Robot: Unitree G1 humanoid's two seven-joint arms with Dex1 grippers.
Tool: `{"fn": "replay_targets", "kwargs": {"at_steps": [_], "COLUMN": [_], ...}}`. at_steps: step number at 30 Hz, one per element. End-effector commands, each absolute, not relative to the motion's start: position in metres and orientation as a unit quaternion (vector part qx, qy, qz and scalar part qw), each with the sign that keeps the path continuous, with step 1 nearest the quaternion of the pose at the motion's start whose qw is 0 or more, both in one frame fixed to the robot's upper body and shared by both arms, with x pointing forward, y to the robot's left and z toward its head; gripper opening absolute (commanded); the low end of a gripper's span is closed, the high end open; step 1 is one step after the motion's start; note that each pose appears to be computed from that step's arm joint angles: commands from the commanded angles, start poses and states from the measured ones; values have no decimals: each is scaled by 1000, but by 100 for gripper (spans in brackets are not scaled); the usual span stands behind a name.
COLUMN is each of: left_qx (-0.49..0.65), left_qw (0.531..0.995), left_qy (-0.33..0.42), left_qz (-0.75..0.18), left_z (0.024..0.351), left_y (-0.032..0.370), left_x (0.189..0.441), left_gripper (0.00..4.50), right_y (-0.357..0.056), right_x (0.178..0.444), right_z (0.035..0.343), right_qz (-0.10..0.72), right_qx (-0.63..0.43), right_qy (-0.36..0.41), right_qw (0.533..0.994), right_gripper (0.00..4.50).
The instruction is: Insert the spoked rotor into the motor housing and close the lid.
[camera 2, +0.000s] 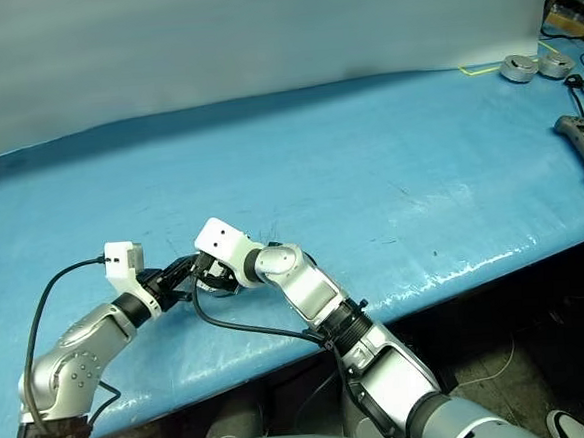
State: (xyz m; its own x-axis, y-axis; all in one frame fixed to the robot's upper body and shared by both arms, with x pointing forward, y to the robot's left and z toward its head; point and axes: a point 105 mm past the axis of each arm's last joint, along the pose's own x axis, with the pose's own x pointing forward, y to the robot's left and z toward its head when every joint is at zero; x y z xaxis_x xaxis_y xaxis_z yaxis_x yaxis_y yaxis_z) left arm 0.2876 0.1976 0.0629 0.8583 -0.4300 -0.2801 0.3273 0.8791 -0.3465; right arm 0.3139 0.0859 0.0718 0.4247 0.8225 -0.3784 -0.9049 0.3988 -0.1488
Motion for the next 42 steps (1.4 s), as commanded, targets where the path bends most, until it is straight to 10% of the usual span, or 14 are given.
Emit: {"fn": "replay_targets", "kwargs": {"at_steps": [1,5,19,42], "left_qx": [-137,-127,-97,-95], "left_qw": [941,941,942,945], "left_qy": [212,208,200,189], "left_qz": [-225,-235,-250,-250], "left_z": [50,52,54,58], "left_y": [187,185,181,183], "left_x": [278,278,282,285], "left_gripper": [0,0,0,0], "right_y": [77,75,26,55], "right_x": [315,314,287,274], "right_z": [56,57,112,85], "right_qz": [505,500,467,423], "right_qx": [-157,-146,76,389], "right_qy": [156,155,144,305], "right_qw": [834,840,869,760], "right_gripper": [340,449,449,449]}}
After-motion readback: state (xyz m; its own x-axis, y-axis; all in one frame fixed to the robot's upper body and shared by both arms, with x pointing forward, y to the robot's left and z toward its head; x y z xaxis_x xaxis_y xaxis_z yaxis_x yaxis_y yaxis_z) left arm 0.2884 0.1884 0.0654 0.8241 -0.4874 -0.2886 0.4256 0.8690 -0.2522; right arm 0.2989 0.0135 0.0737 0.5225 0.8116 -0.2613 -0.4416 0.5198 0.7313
